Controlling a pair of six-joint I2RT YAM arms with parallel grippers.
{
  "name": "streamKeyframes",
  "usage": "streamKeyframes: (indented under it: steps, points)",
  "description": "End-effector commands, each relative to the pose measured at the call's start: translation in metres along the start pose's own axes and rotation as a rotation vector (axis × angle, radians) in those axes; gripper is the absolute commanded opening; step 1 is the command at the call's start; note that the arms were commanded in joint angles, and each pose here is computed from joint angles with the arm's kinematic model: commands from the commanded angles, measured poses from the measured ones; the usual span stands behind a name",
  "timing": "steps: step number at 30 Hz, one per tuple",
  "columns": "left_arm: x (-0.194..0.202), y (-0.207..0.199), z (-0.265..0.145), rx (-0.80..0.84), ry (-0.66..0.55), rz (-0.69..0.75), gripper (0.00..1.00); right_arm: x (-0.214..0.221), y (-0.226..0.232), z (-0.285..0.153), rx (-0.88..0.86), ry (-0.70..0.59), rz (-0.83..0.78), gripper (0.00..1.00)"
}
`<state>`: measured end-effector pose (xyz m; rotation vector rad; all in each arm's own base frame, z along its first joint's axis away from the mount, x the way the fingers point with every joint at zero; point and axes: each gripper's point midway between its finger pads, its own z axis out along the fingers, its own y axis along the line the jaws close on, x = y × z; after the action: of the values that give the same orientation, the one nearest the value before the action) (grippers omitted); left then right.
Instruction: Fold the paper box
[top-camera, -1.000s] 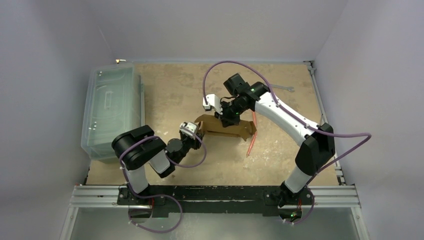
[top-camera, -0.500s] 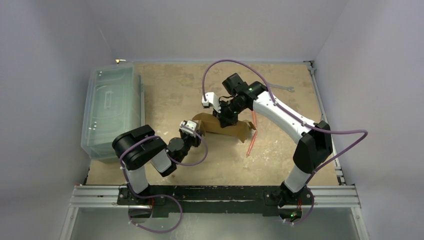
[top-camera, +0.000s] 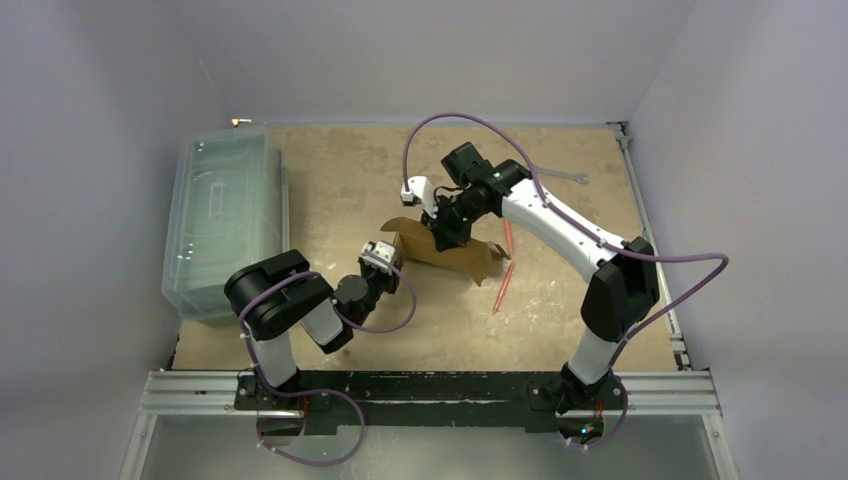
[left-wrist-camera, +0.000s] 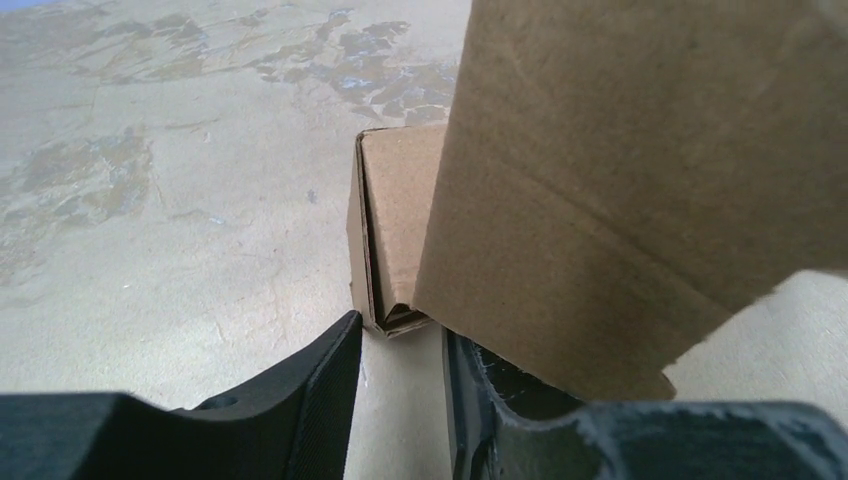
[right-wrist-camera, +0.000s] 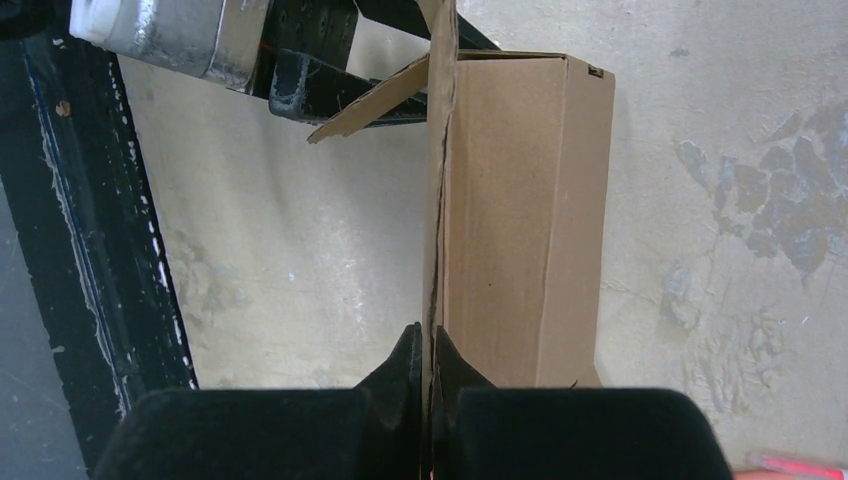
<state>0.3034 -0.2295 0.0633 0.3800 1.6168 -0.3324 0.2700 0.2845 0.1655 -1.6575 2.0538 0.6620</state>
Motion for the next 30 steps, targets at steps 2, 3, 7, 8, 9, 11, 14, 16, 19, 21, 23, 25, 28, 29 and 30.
streamKeyframes:
  steps: [2,3,7,8,9,11,14,16,19,21,23,25,28,29,30]
  points:
    - [-0.084,0.004,0.001,-0.038,-0.310,-0.123,0.30,-0.015,-0.006,-0.002,0.015,-0.041,0.015,0.00]
    - [-0.086,0.004,0.001,-0.037,-0.313,-0.125,0.28,-0.015,-0.006,-0.002,0.013,-0.040,0.017,0.00]
    - [-0.087,0.005,-0.002,-0.038,-0.317,-0.137,0.28,-0.018,-0.007,-0.002,0.018,-0.047,0.030,0.00]
    - [-0.087,0.005,-0.002,-0.037,-0.316,-0.137,0.31,-0.018,-0.008,-0.003,0.021,-0.049,0.032,0.00]
    - [-0.087,0.005,-0.002,-0.036,-0.315,-0.138,0.34,-0.019,-0.009,-0.004,0.028,-0.052,0.036,0.00]
    - [-0.085,0.005,-0.003,-0.036,-0.310,-0.128,0.39,-0.019,-0.011,-0.007,0.038,-0.057,0.040,0.00]
    - [-0.085,0.005,-0.003,-0.036,-0.310,-0.109,0.43,-0.022,-0.011,-0.011,0.044,-0.068,0.045,0.00]
    - [-0.087,0.004,-0.001,-0.031,-0.315,-0.096,0.45,-0.023,-0.010,-0.013,0.043,-0.072,0.050,0.00]
    - [-0.093,0.004,0.001,-0.032,-0.332,-0.086,0.45,-0.025,-0.009,-0.014,0.034,-0.079,0.056,0.00]
    - [-0.096,0.005,0.002,-0.039,-0.342,-0.080,0.43,-0.026,-0.008,-0.015,0.021,-0.085,0.065,0.00]
    - [-0.100,0.007,0.002,-0.046,-0.353,-0.084,0.43,-0.027,-0.006,-0.014,0.005,-0.089,0.076,0.00]
    - [-0.104,0.007,0.002,-0.044,-0.362,-0.087,0.42,-0.029,-0.005,-0.014,-0.014,-0.094,0.085,0.00]
    - [-0.108,0.009,-0.001,-0.046,-0.373,-0.062,0.42,-0.031,-0.002,-0.015,-0.042,-0.102,0.095,0.00]
    - [-0.110,0.009,-0.002,-0.046,-0.378,-0.065,0.42,-0.033,0.000,-0.016,-0.056,-0.107,0.100,0.00]
    - [-0.112,0.010,-0.004,-0.045,-0.381,-0.069,0.41,-0.034,0.002,-0.016,-0.070,-0.114,0.104,0.00]
